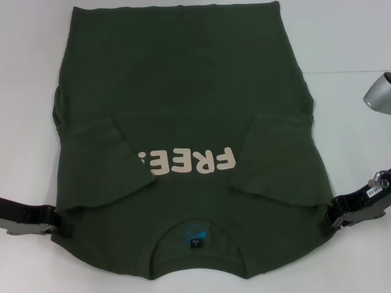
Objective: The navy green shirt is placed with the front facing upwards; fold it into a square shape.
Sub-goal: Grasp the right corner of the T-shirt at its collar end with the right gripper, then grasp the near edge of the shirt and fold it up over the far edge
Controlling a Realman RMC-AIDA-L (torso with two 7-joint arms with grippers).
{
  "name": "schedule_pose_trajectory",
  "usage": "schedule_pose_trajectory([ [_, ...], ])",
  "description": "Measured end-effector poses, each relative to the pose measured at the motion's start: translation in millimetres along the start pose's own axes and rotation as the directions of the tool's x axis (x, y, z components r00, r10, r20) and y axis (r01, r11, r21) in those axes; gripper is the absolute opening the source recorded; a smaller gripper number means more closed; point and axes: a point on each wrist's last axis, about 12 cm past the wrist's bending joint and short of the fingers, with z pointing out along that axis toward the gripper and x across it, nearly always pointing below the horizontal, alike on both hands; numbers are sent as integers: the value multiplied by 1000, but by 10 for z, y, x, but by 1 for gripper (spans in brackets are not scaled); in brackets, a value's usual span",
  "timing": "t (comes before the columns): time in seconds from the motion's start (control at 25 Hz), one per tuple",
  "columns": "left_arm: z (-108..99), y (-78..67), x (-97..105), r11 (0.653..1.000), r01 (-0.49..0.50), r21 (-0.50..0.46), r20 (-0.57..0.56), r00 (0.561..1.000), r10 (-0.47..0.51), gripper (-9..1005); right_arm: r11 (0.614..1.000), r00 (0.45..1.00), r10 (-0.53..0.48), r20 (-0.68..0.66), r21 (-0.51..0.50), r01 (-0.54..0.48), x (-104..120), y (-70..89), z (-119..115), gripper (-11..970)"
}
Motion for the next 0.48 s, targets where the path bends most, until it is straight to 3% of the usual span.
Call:
schedule_pose_trajectory([
  [0.2, -1, 1, 0, 1000, 0, 1, 1, 1000, 0, 28, 1000, 1000, -3, -2, -2, 3, -2, 9, 1, 65],
  [0.48, -9, 2, 2, 1000, -6, 4, 0, 1000, 6, 28, 999, 999, -38, -9, -13, 38, -5, 37, -29, 66],
])
